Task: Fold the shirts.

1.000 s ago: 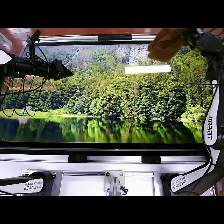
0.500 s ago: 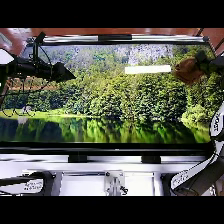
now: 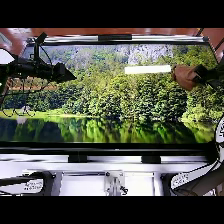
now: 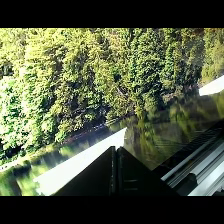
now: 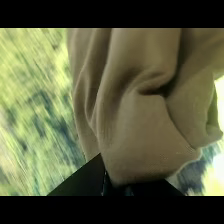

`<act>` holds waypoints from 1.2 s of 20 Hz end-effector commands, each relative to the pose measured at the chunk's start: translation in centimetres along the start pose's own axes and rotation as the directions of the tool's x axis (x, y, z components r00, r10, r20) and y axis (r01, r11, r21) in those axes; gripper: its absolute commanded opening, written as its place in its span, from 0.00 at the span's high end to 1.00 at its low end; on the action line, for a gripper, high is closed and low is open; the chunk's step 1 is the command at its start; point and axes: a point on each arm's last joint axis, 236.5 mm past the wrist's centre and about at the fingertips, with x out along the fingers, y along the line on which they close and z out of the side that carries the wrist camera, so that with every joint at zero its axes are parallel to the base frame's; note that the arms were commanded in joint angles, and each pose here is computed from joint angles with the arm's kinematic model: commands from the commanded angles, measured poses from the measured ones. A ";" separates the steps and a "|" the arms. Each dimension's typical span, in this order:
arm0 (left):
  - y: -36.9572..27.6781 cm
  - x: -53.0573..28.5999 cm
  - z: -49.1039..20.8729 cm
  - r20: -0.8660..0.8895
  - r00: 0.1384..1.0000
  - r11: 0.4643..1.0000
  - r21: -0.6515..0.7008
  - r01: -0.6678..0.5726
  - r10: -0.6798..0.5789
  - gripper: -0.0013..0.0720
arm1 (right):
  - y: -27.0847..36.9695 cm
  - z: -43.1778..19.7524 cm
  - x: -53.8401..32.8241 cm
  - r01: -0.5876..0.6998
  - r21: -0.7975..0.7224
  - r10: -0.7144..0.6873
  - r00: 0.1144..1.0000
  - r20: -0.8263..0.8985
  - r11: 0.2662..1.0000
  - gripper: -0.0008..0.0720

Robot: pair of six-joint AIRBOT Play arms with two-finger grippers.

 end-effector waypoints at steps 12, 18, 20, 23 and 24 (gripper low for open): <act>0.0 0.0 0.0 0.000 1.000 1.000 0.011 0.001 -0.001 0.94 | -7.1 -16.5 4.0 0.349 0.153 -0.227 0.826 -0.516 0.925 0.69; 0.0 0.0 0.0 0.000 1.000 1.000 0.011 0.000 0.000 0.94 | -9.0 -14.9 -4.2 0.436 0.080 -0.361 0.823 -0.439 0.896 0.28; 0.0 0.0 0.0 0.000 1.000 1.000 0.012 0.000 0.000 0.94 | -10.3 -11.0 -9.4 0.463 0.095 -0.425 0.864 -0.271 0.881 0.28; 0.2 0.4 -0.4 -0.016 0.999 0.998 0.064 -0.030 0.032 0.94 | -3.5 -0.7 -16.6 0.265 -0.028 -0.249 0.934 0.256 0.964 0.28; 1.2 0.7 -0.9 -0.042 0.993 0.988 0.110 -0.106 0.111 0.94 | 1.0 2.3 -19.2 0.186 -0.098 -0.126 0.892 0.435 0.978 0.28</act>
